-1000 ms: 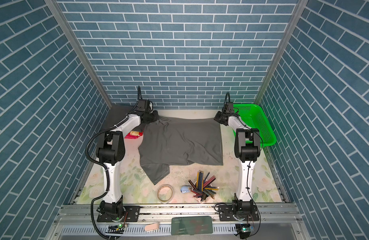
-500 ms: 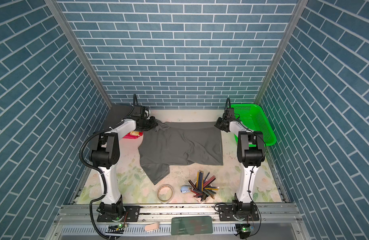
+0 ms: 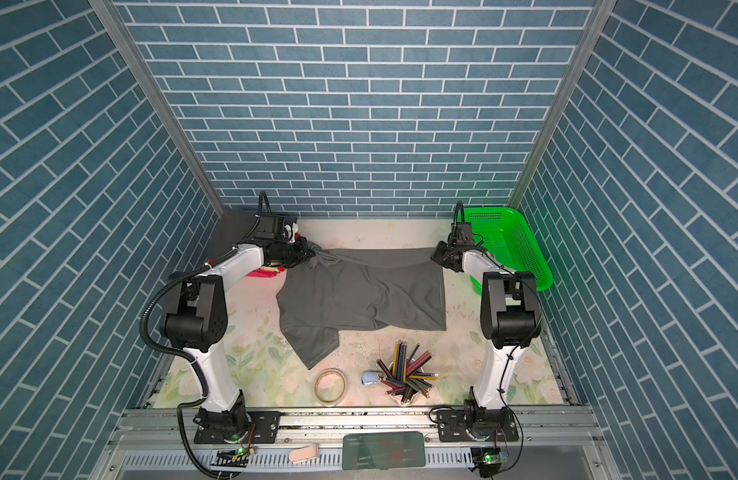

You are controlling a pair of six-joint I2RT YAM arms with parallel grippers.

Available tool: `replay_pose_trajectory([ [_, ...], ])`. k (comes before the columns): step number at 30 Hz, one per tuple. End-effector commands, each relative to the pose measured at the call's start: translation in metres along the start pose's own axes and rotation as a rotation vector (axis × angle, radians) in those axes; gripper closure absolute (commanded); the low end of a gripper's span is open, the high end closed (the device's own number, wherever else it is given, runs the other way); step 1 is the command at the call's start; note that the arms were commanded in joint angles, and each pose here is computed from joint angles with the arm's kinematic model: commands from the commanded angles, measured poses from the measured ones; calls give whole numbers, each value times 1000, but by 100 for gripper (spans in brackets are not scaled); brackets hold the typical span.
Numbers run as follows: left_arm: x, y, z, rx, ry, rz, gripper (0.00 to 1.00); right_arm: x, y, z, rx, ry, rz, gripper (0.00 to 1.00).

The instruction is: Fold and stack the t-shirts

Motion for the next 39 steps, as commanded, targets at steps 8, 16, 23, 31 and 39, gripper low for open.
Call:
replay_pose_trajectory([
  [8, 30, -40, 1, 87, 20, -45, 100, -11, -26, -2, 23, 8, 4, 100],
  [16, 40, -46, 8, 107, 16, -74, 100, -19, -32, 6, 36, -21, 2, 100],
  [23, 37, -46, 7, 107, -21, -94, 100, -13, -15, -2, 8, -17, -7, 100],
  [31, 48, -55, 18, 131, -1, -126, 100, -23, -27, 7, 40, -30, 2, 100],
  [39, 47, -57, 10, 135, 17, -118, 85, -32, -34, 16, 67, -55, -3, 93],
])
Point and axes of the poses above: each gripper's point midway between its finger pads, its own z axis out along the fingers, its own x axis along the line the jaws close on, y = z × x, the point moved 9 cm from there along -z, back along the fingers, and after that the axes turned 4 degrees about z, right-handed, at the moved point
